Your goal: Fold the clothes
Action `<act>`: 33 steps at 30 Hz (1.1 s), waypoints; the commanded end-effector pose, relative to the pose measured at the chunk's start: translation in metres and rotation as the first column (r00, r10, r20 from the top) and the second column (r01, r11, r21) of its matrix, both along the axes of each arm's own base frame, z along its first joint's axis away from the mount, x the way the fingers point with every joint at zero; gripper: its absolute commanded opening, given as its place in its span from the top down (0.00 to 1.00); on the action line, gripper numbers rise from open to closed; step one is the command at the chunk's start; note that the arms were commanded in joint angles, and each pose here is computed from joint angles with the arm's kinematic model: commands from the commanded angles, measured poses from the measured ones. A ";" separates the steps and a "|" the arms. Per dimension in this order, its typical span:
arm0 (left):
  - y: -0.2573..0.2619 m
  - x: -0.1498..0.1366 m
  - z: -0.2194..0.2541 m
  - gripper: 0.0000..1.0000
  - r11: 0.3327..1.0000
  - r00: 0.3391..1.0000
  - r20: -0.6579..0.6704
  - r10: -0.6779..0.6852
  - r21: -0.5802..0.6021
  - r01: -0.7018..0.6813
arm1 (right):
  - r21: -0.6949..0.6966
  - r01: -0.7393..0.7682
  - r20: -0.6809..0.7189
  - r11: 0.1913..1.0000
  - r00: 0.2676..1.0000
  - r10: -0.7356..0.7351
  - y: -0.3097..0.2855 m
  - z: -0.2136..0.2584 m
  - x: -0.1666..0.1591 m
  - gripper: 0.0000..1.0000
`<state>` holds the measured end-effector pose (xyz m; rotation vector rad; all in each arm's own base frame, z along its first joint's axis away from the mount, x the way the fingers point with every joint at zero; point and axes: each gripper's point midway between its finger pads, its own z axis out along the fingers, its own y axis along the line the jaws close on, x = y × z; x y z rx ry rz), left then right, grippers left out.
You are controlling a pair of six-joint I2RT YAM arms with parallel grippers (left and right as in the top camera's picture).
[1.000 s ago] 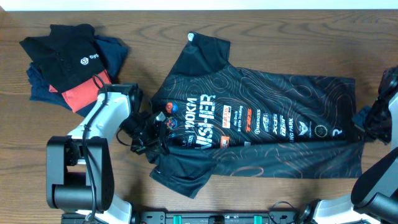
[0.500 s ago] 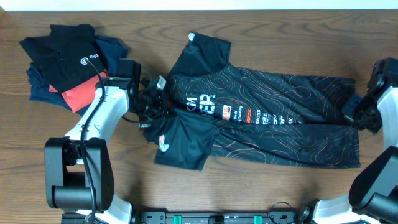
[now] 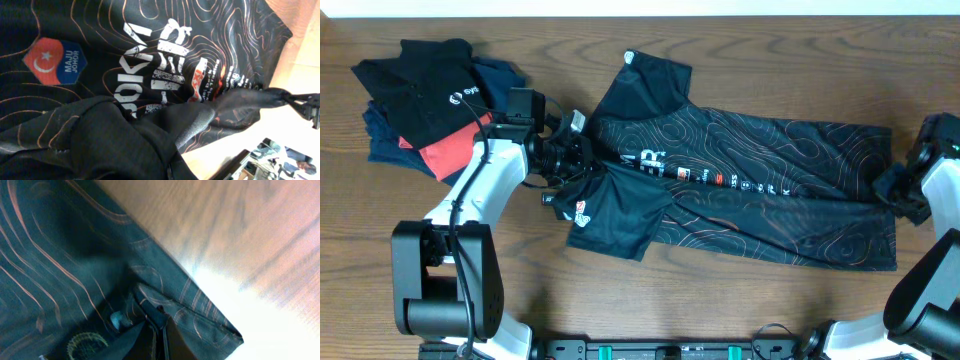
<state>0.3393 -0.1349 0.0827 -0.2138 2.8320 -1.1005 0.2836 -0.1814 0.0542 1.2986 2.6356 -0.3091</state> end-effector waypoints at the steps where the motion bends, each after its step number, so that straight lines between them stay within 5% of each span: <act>1: 0.010 0.007 0.001 0.94 0.998 0.999 0.030 0.026 0.062 -0.027 | -0.040 0.052 0.045 0.998 0.998 -0.050 -0.011 0.007 0.004 0.99; 17: 0.002 0.029 0.001 0.91 0.993 0.987 0.162 0.002 0.116 -0.021 | -0.054 0.085 0.097 0.995 0.992 -0.080 -0.016 0.010 0.014 0.97; 20: 0.002 0.033 0.001 0.53 0.991 0.983 0.185 0.000 0.129 -0.024 | -0.049 0.084 0.086 0.995 0.993 -0.080 -0.015 0.009 0.011 0.45; 21: 0.002 0.033 0.001 0.50 0.991 0.983 0.184 0.000 0.129 -0.024 | -0.046 0.084 0.079 0.995 0.994 -0.080 -0.014 0.008 0.010 0.38; 29: 0.006 0.002 -0.011 0.47 0.988 0.999 0.043 -0.012 0.152 0.006 | 0.044 0.079 -0.077 0.996 0.994 -0.075 0.010 -0.006 -0.028 0.35; 33: 0.024 -0.014 -0.029 0.47 0.964 1.000 -0.026 0.007 0.267 0.000 | 0.073 0.081 -0.122 0.994 0.990 -0.072 0.021 -0.025 -0.045 0.35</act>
